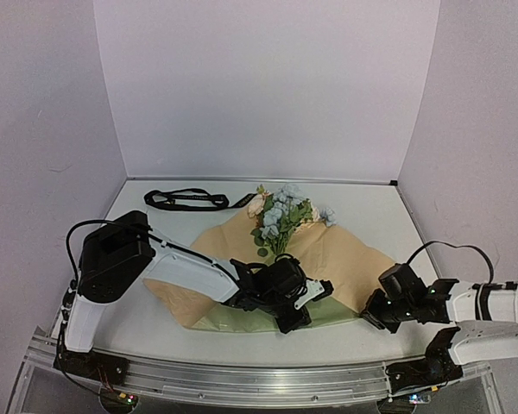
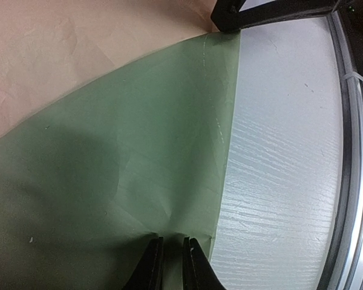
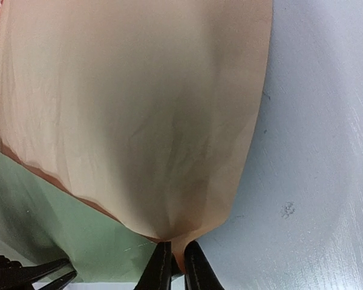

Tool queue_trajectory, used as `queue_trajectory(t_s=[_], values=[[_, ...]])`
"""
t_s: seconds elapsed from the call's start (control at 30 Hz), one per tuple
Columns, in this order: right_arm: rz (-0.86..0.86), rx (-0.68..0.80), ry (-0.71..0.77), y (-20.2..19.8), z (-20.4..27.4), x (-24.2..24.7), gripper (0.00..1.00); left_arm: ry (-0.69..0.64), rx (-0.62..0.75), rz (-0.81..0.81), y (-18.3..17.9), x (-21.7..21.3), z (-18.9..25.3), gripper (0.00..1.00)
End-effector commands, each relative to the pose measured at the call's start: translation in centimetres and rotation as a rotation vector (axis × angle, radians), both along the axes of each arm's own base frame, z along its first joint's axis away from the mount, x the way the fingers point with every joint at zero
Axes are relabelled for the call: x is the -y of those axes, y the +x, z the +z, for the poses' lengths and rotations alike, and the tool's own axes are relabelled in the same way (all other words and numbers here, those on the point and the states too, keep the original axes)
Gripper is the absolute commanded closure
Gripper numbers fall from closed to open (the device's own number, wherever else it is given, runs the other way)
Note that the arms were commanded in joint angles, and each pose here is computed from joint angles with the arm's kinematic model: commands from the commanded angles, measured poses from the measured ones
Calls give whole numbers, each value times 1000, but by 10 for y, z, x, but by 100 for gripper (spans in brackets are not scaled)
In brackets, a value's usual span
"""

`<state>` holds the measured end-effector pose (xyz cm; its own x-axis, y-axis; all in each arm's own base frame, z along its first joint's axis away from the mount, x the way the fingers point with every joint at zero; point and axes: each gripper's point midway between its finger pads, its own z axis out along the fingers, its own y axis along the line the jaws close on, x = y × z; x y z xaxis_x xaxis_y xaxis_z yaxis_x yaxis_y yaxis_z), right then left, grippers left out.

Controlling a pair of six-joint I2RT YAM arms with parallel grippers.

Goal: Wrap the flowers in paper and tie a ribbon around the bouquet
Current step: Pick up the one-fourth-folded wrapping paper from the center of the board, then fold the one-fourth-folded wrapping paper at the center of the board.

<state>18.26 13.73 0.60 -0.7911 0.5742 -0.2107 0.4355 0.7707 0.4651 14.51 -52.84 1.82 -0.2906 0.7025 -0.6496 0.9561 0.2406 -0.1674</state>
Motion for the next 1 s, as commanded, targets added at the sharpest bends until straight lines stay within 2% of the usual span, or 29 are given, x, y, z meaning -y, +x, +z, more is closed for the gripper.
queue_trajectory(t_s=[0.0, 0.23, 0.43, 0.6, 0.97], values=[[49, 57, -74, 1, 6, 5, 98, 81, -31, -24, -9, -12, -27, 87], [232, 253, -196, 3, 48, -8, 100, 83, -40, -28, -12, -12, -28, 88], [391, 383, -237, 2, 75, -37, 100, 87, -43, -33, -16, -12, -31, 88], [460, 484, -313, 8, 93, -42, 100, 88, -53, -30, -19, -14, -33, 88], [676, 553, -322, 1, 123, -69, 100, 94, -60, -37, -23, -20, -36, 89]])
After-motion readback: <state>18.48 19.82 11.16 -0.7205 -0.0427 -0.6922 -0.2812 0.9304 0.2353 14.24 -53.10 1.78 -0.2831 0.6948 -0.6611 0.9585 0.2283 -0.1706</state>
